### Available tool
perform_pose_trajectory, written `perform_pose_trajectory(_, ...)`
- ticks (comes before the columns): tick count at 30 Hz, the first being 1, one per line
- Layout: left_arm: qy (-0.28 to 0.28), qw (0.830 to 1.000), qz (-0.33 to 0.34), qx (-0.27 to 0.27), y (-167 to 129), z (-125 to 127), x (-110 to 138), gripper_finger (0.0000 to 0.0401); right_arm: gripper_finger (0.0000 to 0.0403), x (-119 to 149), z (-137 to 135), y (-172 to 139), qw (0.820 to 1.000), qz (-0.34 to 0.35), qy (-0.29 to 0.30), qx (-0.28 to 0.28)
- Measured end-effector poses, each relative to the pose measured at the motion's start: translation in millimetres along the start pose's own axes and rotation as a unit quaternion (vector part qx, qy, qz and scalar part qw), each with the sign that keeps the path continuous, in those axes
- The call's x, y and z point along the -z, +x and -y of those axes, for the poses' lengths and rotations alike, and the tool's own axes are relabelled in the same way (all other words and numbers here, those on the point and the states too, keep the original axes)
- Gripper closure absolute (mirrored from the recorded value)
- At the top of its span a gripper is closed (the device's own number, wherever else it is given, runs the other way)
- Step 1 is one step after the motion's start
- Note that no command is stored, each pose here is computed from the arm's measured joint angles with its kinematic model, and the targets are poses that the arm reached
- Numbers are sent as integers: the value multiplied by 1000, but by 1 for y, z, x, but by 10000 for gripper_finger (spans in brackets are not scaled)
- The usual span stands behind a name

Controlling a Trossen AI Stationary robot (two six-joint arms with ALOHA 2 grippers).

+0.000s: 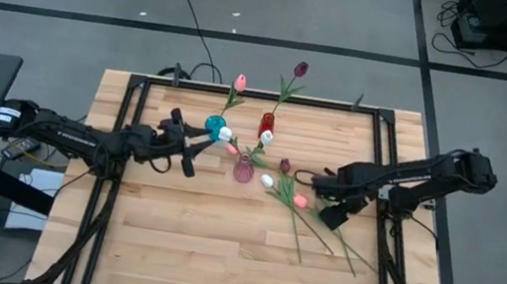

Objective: Sort flowers into vase by color
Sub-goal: Put the right red tulip into the red vase

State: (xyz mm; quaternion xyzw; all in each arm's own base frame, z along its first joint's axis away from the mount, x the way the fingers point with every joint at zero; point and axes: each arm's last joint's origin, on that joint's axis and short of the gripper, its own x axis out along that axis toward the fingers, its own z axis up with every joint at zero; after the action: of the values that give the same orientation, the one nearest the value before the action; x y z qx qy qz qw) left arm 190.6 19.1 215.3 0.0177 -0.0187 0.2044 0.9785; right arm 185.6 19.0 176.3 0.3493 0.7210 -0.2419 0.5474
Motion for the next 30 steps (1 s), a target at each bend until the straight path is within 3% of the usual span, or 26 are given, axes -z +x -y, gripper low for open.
perform_pose_trajectory(16, 0, 1000, -4, 0, 0, 0, 1, 259, 222, -14, -23, 33, 998, 15, -39, 49)
perform_pose_trajectory(24, 2, 1000, -8, 1, 0, 0, 2, 259, 286, -17, -25, 37, 998, 12, -51, 46)
perform_pose_trajectory(30, 2, 1000, -8, 1, 0, 0, 2, 259, 371, -20, -23, 36, 997, 17, -59, 49)
